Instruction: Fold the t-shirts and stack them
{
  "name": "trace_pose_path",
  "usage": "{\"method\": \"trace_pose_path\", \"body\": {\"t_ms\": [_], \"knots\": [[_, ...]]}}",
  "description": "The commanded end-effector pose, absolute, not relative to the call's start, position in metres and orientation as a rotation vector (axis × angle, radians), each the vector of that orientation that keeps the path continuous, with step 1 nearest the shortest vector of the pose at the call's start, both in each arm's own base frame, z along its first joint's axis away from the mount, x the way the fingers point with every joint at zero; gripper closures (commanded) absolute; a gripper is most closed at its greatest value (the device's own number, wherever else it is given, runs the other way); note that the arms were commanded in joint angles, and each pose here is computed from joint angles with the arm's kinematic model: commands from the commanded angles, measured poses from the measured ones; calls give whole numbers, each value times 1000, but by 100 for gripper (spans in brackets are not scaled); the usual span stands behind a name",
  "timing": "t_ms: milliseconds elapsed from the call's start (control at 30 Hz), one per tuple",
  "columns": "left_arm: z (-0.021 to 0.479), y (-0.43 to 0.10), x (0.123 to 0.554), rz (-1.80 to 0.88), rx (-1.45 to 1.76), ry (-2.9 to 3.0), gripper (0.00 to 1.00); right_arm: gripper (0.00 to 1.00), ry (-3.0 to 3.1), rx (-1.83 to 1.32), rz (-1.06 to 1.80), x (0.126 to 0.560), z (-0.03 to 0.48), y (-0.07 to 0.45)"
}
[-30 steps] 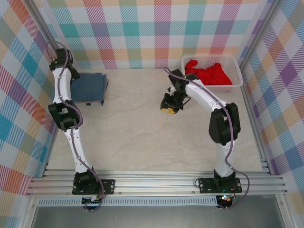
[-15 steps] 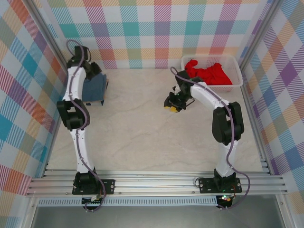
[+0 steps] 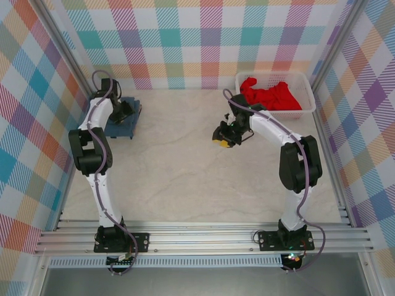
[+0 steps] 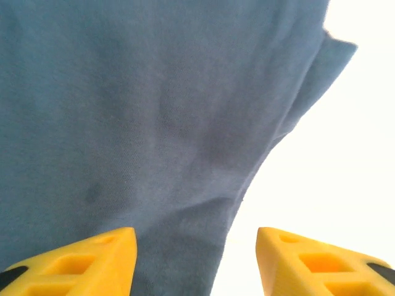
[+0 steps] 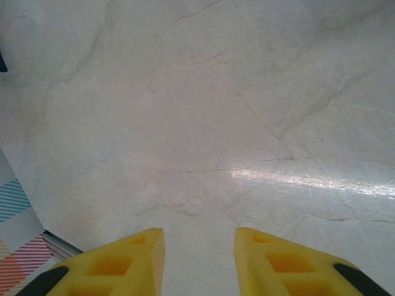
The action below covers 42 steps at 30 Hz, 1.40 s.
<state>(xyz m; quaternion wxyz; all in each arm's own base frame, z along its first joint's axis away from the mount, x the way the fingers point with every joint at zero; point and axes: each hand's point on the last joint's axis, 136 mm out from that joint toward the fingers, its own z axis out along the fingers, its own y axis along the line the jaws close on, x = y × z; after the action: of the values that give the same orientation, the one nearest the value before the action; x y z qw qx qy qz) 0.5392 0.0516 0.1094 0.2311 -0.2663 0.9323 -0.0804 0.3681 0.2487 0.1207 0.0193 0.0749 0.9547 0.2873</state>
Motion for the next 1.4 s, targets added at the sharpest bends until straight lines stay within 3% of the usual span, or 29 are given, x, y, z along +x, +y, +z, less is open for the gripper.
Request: {"method": "trace_pose_path", "body": {"t_ms": [0, 67, 233, 400, 533, 700, 867, 1000, 1067, 1100, 1267, 1367], "knots": [[186, 78, 535, -153, -809, 2380, 42, 65, 2927, 216, 932, 371, 138, 255], [191, 108, 518, -115, -991, 2323, 43, 65, 2929, 216, 936, 370, 137, 255], [146, 167, 491, -291, -1339, 2241, 52, 65, 2924, 233, 947, 368, 136, 257], [99, 178, 493, -392, -1405, 2293, 65, 65, 2923, 241, 948, 363, 134, 255], [81, 174, 499, -459, -1388, 2315, 66, 65, 2905, 231, 934, 360, 139, 251], [107, 180, 495, -368, -1338, 2328, 64, 65, 2889, 234, 919, 358, 145, 247], [158, 190, 477, -96, -1284, 2320, 52, 65, 2859, 224, 910, 358, 156, 245], [196, 162, 464, -128, -1258, 2267, 47, 64, 2780, 198, 841, 361, 172, 233], [214, 138, 453, -182, -1214, 2221, 38, 55, 2668, 213, 758, 364, 189, 214], [228, 123, 447, -202, -1157, 2184, 0, 4, 2596, 208, 712, 366, 200, 204], [274, 63, 398, -267, -934, 1948, 0, 0, 2358, 276, 362, 352, 241, 132], [271, 57, 350, -176, -965, 1890, 0, 0, 2282, 408, 99, 340, 244, 83]]}}
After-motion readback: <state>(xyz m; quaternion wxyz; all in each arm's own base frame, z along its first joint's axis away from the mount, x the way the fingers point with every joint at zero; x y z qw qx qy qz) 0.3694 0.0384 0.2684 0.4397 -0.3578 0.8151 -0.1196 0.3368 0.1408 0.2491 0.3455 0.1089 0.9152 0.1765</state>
